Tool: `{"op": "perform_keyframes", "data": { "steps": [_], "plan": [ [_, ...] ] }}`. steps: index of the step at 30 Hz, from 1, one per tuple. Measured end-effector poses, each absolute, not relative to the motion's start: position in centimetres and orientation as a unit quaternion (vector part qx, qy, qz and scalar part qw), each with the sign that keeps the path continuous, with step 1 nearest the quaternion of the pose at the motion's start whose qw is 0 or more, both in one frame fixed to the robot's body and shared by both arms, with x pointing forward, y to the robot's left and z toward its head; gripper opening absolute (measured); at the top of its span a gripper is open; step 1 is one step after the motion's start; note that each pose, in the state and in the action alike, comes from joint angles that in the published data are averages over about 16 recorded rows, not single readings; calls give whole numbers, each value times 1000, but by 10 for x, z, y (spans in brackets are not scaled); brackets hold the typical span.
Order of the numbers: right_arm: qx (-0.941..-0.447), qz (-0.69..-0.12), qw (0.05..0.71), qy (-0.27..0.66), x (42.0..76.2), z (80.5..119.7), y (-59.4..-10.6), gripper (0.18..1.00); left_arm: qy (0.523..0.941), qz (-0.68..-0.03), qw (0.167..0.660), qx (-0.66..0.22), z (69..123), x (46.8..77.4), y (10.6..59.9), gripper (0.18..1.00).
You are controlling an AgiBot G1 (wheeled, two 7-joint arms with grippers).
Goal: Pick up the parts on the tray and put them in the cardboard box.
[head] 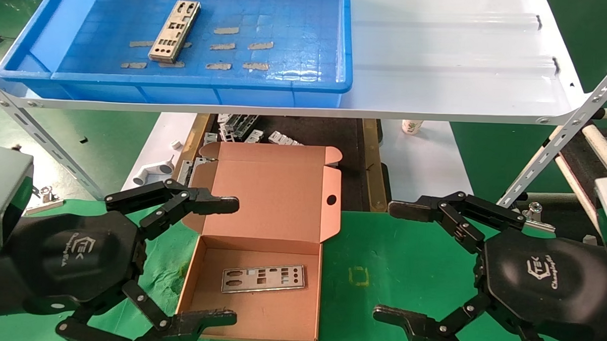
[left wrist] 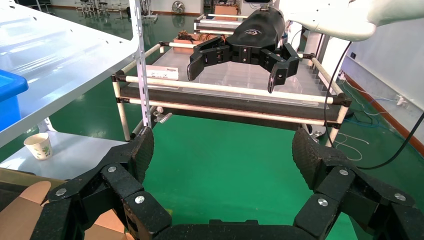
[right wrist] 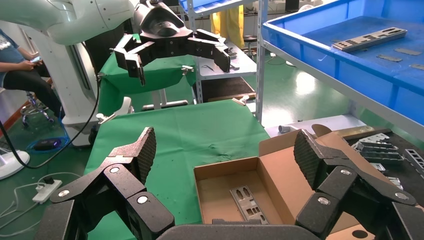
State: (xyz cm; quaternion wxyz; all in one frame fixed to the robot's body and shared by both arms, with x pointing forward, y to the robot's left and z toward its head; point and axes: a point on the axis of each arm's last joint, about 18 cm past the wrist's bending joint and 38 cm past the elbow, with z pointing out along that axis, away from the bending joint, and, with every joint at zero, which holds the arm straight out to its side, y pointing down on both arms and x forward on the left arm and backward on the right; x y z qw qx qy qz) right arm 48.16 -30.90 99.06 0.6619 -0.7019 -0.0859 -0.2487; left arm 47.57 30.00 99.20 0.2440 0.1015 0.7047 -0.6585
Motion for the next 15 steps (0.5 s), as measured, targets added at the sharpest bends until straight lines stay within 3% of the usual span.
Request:
{"op": "perform_keyframes", "data": {
  "steps": [15],
  "plan": [
    [-702,-249,662,-86,482,991,-309,1001,705,-658,244,101,992,476,300,1001]
  ]
}}
